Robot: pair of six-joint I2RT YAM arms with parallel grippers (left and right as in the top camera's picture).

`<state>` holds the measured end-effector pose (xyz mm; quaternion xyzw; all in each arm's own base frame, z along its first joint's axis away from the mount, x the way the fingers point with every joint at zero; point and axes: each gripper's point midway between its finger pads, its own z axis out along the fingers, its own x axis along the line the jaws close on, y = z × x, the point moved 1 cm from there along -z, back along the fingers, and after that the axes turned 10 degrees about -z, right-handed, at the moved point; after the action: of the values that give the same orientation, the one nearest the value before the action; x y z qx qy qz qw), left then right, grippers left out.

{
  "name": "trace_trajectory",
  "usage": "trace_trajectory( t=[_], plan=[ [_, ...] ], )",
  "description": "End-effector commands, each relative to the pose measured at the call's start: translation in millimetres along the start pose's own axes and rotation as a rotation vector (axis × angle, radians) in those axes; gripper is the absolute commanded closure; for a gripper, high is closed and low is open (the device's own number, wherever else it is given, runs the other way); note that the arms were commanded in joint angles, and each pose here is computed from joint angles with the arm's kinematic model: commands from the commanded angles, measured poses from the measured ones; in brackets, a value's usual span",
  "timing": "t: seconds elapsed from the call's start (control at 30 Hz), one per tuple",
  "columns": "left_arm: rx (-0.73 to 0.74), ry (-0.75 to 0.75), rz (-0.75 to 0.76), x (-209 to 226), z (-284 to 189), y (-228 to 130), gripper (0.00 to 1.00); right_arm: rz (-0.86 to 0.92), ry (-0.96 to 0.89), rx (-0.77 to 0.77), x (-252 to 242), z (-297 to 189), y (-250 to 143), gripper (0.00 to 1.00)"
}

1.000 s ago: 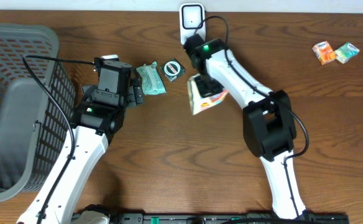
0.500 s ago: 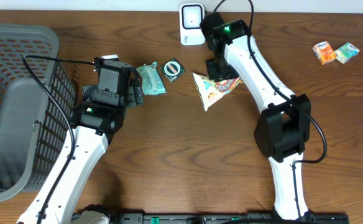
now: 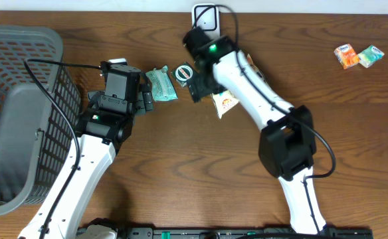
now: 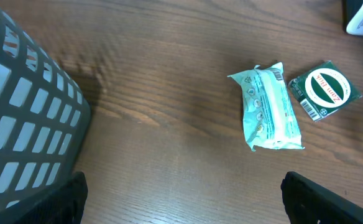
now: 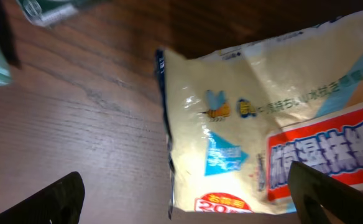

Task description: Scan the item barcode

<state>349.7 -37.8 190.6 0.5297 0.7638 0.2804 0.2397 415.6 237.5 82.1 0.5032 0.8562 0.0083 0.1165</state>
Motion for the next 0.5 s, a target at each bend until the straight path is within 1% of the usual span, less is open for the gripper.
trace_trajectory(
  t=[0.0, 0.13, 0.27, 0.3, 0.33, 0.37, 0.43, 0.47],
  plan=[
    [-0.017, 0.013, 0.007, 3.1, -2.4, 4.2, 0.02, 0.01, -0.173, -0.004, -14.7, 5.3, -6.6, 0.01],
    [-0.017, 0.013, 0.007, 3.1, -2.4, 4.2, 0.02, 0.071, -0.303, -0.003, -27.7, 27.4, -17.4, 0.01],
    [-0.017, 0.013, 0.007, 3.1, -2.4, 4.2, 0.02, 0.074, -0.309, 0.006, -25.3, 58.4, -30.7, 0.01],
    [-0.016, 0.013, 0.007, 3.1, -2.2, 4.1, 0.02, 0.075, -0.313, 0.011, -26.1, 64.6, -34.6, 0.02],
    [-0.017, 0.013, 0.007, 3.1, -2.4, 4.2, 0.02, 0.075, -0.315, 0.017, -27.3, 68.0, -37.6, 0.11],
    [-0.017, 0.013, 0.007, 3.1, -2.4, 4.2, 0.02, 0.076, -0.316, 0.026, -28.6, 69.8, -40.3, 0.24],
    [-0.017, 0.013, 0.007, 3.1, -2.4, 4.2, 0.02, 0.077, -0.314, 0.035, -30.2, 69.3, -41.8, 0.61],
    [-0.016, 0.013, 0.007, 3.1, -2.2, 4.1, 0.02, 0.078, -0.313, 0.035, -31.1, 65.4, -40.7, 0.75]
  ],
)
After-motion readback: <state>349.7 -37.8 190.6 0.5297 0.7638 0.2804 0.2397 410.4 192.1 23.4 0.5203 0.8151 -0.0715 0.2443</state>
